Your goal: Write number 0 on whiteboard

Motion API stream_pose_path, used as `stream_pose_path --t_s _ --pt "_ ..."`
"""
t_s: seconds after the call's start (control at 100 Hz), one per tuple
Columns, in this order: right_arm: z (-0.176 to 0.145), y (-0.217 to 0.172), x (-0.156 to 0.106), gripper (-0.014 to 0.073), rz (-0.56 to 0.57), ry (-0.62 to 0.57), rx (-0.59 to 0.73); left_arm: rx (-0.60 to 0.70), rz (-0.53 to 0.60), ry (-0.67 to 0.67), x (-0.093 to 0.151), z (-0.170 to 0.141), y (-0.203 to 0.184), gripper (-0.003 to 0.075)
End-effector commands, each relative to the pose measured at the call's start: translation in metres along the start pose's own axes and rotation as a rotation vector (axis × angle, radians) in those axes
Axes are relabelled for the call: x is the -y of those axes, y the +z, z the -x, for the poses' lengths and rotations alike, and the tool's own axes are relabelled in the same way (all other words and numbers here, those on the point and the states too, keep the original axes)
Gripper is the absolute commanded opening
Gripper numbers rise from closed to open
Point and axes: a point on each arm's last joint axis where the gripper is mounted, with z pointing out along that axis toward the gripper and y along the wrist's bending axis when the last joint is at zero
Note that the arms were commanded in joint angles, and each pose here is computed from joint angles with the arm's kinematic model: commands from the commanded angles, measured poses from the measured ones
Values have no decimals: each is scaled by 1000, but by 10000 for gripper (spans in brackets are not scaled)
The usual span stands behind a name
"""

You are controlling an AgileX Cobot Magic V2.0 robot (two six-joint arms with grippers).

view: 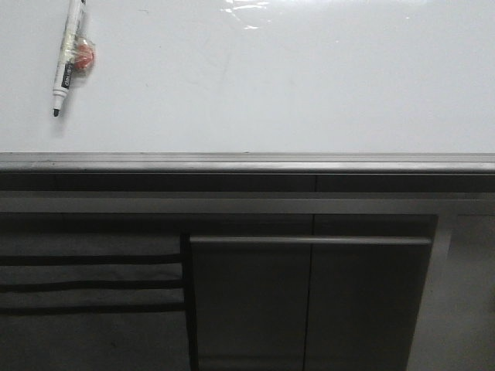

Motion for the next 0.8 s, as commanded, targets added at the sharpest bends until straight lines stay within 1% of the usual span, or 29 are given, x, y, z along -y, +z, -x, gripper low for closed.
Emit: stream_pose_path --t_s 0.0,0.19,0.25,0.31,0.4,0.55,0.62,0.67,0.72,0.79 --pt "4 -1 0 -73 0 -25 85 72 -1 -8 0 -1 -2 -20" --pt "5 -1 0 -73 1 -25 96 81 -1 -20 0 0 -2 -20" --pt "8 -1 -1 -73 4 -25 136 90 0 -28 0 1 -2 -20" --pt "12 -2 -1 -73 11 5 175 105 2 -32 0 2 -2 -20" --pt "18 -3 -2 -73 17 17 241 132 5 -35 -1 5 -2 -20" --pt "23 -4 -1 -73 21 47 283 159 8 -63 -1 8 -3 -20" --pt "31 -7 -1 -73 24 89 307 191 11 -106 -2 15 -4 -20" --pt "39 -10 -1 -73 26 97 326 213 10 -113 -2 24 -5 -20" --pt "51 -14 -1 -73 27 97 345 239 5 -113 -2 38 -8 -20" --pt "71 -21 -1 -73 27 97 335 266 -4 -113 -2 60 -13 -20"
